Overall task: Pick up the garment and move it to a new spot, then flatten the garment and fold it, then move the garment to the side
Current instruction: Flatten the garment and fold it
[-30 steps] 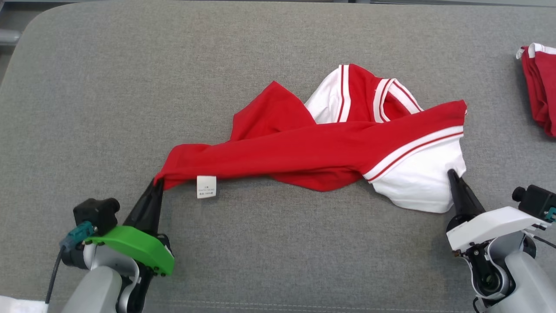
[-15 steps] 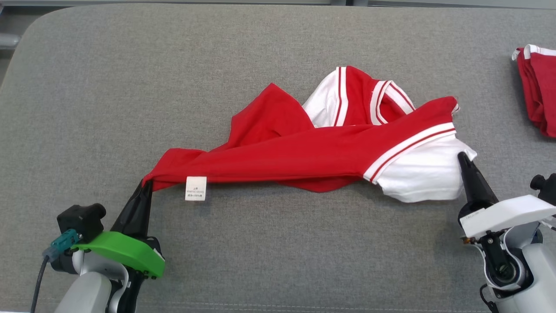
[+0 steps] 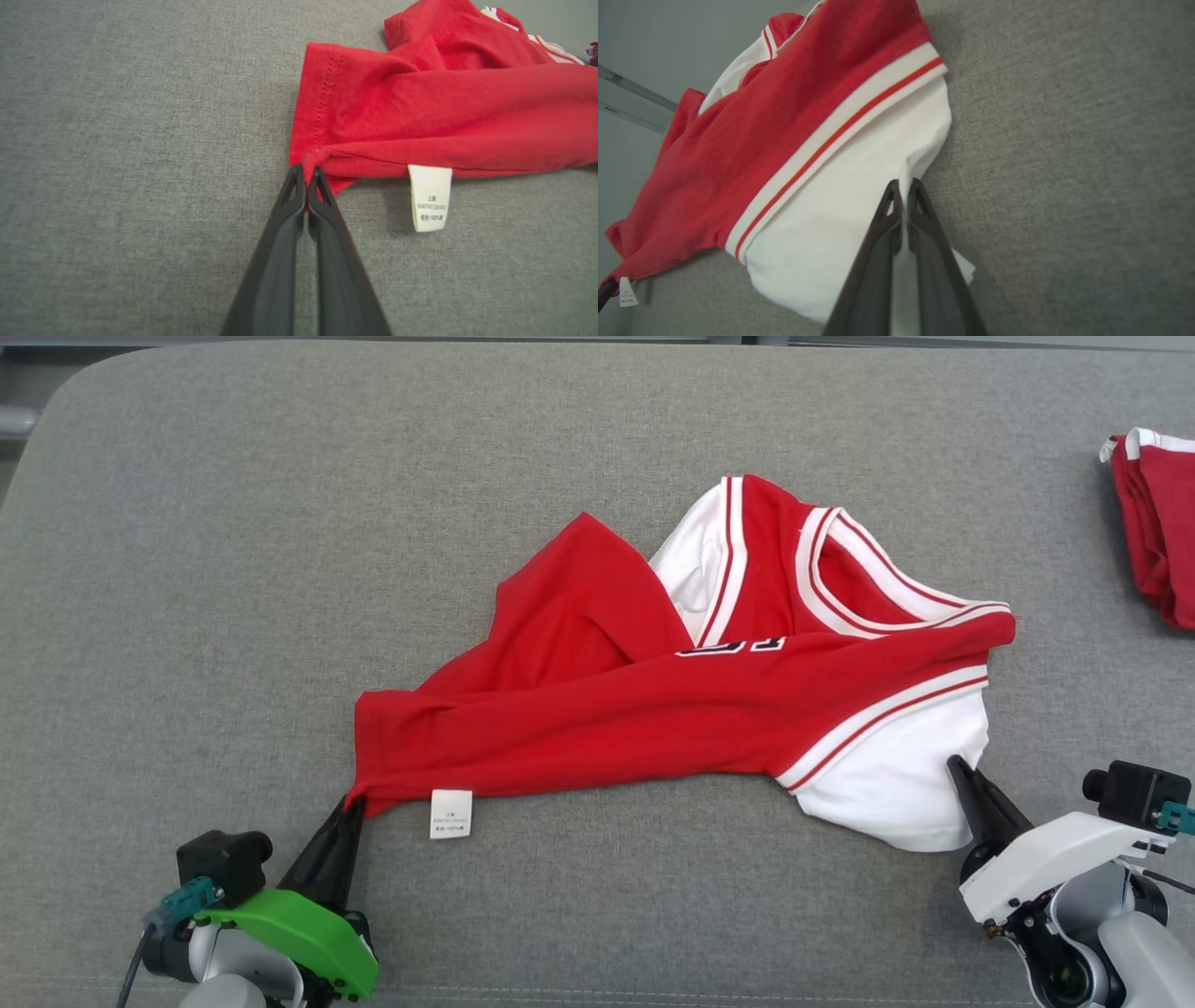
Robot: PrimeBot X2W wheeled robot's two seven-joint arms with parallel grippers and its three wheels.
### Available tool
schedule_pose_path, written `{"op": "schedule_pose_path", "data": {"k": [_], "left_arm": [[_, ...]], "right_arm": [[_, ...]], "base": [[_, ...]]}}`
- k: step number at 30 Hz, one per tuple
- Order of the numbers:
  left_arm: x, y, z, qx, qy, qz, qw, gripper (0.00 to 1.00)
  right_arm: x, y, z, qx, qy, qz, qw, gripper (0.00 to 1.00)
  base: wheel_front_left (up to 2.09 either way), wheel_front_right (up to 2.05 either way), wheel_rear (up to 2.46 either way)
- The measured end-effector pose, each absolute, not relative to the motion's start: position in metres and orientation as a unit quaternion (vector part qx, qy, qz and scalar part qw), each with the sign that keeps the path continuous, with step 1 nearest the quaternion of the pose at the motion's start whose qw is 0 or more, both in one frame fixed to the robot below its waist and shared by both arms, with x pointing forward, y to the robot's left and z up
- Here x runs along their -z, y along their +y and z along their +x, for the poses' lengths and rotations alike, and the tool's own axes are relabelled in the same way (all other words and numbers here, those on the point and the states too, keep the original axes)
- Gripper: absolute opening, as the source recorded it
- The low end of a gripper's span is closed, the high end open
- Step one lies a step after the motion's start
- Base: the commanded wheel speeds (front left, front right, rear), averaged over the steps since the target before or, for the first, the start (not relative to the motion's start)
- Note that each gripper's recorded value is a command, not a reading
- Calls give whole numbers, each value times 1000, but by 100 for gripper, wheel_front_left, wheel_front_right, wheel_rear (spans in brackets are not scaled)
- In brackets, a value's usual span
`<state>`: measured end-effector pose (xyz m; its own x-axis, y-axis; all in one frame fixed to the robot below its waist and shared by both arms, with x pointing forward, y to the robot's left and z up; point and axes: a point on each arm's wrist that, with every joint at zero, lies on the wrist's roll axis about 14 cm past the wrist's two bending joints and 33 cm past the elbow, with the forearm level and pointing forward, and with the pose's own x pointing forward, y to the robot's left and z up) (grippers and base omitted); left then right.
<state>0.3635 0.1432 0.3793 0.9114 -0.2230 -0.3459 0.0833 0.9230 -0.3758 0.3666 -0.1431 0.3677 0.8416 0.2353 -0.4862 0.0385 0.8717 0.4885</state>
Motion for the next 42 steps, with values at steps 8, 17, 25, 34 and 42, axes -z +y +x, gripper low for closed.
{"op": "schedule_pose_path", "data": {"k": [8, 17, 25, 34, 42], "left_arm": [[-381, 145, 365, 80, 192, -176, 962, 100], [-400, 161, 373, 56, 158, -171, 971, 100], [-422, 176, 367, 25, 118, -176, 977, 100], [-448, 181, 363, 19, 78, -169, 982, 100], [-437, 185, 339, 3, 94, -157, 983, 100]], "right_arm": [[-387, -145, 381, -62, 236, 224, 943, 100], [-414, -173, 392, -48, 172, 146, 973, 100], [-438, -192, 386, -39, 116, 82, 989, 100], [-457, -212, 370, -27, 79, 25, 996, 100], [-453, -213, 339, -31, 79, -10, 996, 100]], "base": [[0, 0, 0], [0, 0, 0], [0, 0, 0], [0, 0, 0], [0, 0, 0]]}}
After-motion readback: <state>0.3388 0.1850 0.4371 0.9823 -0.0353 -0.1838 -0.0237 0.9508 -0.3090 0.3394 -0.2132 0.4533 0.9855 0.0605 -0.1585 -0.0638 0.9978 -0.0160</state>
